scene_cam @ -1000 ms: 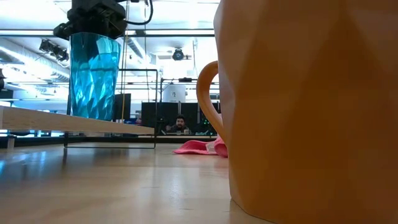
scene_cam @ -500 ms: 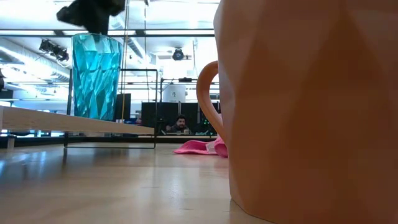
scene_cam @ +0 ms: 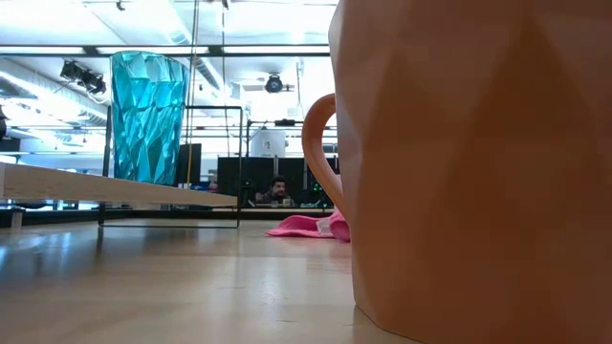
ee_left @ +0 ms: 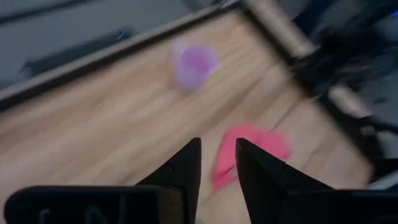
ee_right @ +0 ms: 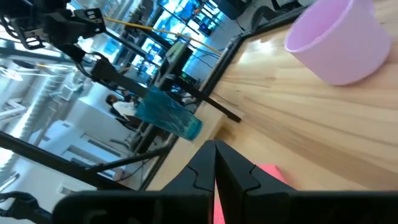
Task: Stack small to large cups/mugs on shelf
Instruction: Put the orange mug on the shelf
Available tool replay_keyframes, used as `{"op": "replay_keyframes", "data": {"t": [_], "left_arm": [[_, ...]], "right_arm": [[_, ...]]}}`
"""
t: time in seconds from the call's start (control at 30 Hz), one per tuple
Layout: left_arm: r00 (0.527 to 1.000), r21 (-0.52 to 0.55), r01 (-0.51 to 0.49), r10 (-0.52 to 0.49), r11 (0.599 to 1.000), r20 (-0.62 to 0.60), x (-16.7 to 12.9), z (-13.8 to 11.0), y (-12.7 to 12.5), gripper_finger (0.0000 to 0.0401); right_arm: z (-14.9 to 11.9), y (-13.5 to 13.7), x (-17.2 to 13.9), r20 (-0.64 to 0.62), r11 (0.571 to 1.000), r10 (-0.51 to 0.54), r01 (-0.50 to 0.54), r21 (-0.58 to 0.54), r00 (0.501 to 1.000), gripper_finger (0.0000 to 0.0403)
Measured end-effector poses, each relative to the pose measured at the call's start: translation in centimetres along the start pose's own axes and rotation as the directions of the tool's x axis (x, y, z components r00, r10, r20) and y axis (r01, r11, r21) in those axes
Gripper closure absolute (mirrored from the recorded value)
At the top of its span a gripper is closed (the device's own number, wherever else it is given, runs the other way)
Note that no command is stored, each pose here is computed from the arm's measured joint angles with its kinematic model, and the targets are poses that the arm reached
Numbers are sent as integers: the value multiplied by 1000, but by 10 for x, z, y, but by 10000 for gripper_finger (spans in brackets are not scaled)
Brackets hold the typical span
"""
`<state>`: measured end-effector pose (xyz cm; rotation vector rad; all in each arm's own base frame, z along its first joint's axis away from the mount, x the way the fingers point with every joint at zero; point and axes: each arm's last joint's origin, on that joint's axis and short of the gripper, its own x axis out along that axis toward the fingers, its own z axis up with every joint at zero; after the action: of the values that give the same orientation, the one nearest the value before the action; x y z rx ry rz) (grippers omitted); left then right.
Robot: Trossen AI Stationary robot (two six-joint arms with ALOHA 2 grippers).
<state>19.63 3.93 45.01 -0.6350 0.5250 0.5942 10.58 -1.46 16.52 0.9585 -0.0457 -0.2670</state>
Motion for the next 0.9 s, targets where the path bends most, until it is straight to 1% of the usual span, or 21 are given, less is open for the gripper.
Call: {"op": "replay_keyframes", "data": {"t": [0.1,0.2,0.3,0.37,0.5,0.67,0.73,0.9], "left_arm": [[988,36,138,-140,990,67,-2,7,-13,294],[955,74,273,-279,959,96,-2,11,-28,295],[919,103,375,-384,921,84,1,9,-44,297],[899,117,425,-433,898,57,4,4,-55,298],[879,113,475,-475,873,-27,15,-14,-78,298],[853,67,512,-499,856,-152,30,-44,-110,302],[836,82,536,-514,840,-193,35,-58,-124,302],[786,121,596,-546,794,-289,44,-98,-157,302]], "right_arm": [[1,2,0,12,1000,18,-18,3,1000,387],[1,2,0,14,1000,21,-21,4,1000,387],[1,2,0,0,1000,30,-30,4,1000,387],[0,3,0,-17,999,41,-41,3,999,387],[0,3,0,-46,998,60,-60,4,997,387],[-1,4,0,-77,997,82,-81,15,994,387],[-2,4,0,-90,996,90,-89,20,992,387],[-2,4,0,-104,992,101,-91,93,989,387]]}}
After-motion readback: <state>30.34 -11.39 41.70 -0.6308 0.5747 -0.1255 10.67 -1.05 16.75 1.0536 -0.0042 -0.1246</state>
